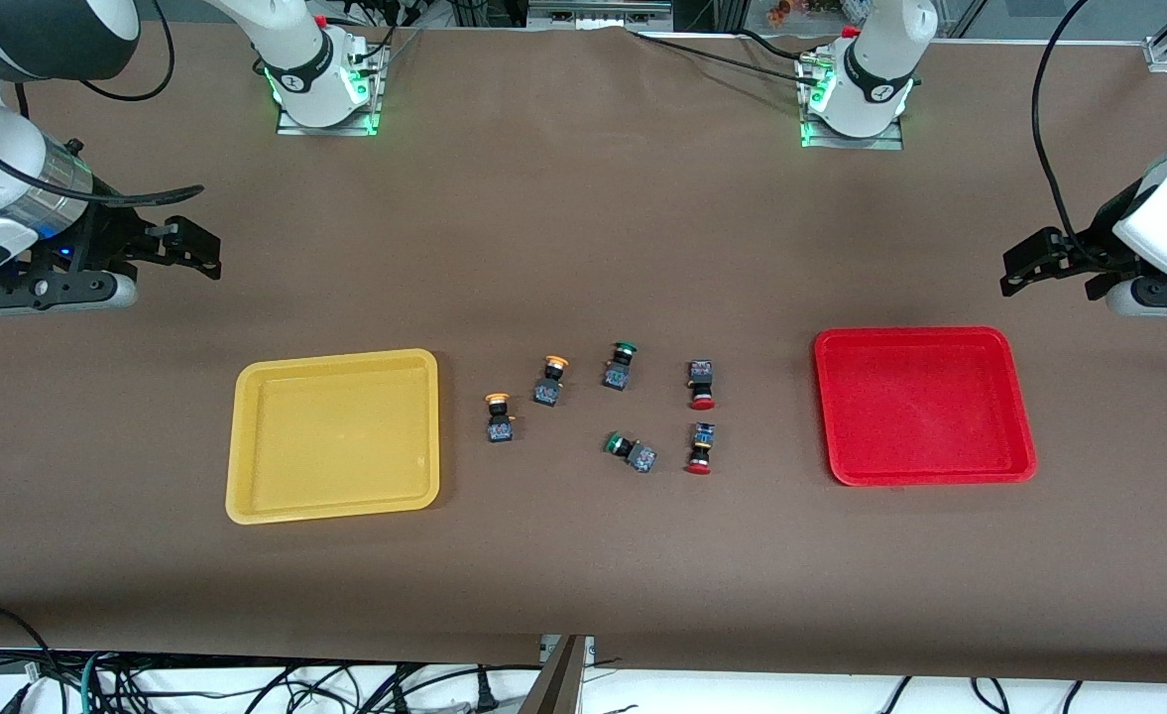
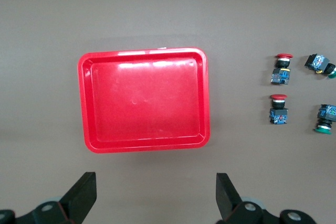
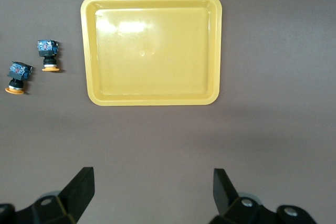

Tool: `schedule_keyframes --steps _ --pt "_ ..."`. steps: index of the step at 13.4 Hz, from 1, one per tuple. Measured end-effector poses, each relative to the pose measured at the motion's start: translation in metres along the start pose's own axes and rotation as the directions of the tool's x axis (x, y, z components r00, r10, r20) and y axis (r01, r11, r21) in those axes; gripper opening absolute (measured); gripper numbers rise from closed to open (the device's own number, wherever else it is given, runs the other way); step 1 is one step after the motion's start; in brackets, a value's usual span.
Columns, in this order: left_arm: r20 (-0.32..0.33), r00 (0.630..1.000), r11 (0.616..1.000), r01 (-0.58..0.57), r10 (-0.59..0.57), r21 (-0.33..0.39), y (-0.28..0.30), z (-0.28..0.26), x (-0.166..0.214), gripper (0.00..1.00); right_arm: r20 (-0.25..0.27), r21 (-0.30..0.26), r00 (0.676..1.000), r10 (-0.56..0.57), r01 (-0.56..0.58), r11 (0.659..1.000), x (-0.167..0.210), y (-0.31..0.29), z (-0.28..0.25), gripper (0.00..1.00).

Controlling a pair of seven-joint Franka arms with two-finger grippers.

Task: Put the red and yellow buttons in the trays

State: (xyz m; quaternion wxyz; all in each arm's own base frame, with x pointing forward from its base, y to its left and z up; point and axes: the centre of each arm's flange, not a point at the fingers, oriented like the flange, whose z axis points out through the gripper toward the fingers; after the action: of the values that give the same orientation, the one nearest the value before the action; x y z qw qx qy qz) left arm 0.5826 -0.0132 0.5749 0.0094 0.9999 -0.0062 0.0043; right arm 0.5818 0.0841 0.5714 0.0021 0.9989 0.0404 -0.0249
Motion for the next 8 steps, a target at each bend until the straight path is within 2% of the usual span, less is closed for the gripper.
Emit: schedule_keyframes --steps 4,8 --pt "0.023 0.999 0.999 -0.039 0.039 -0.006 0.021 0.018 0.014 1.00 0.002 -0.001 1.000 0.000 0.000 1.000 0.000 0.000 0.001 1.00" --pt "0.099 0.980 0.985 -0.173 0.173 -0.017 0.116 0.067 0.018 1.00 0.003 -0.001 1.000 -0.001 0.001 1.000 0.001 -0.001 0.002 1.00"
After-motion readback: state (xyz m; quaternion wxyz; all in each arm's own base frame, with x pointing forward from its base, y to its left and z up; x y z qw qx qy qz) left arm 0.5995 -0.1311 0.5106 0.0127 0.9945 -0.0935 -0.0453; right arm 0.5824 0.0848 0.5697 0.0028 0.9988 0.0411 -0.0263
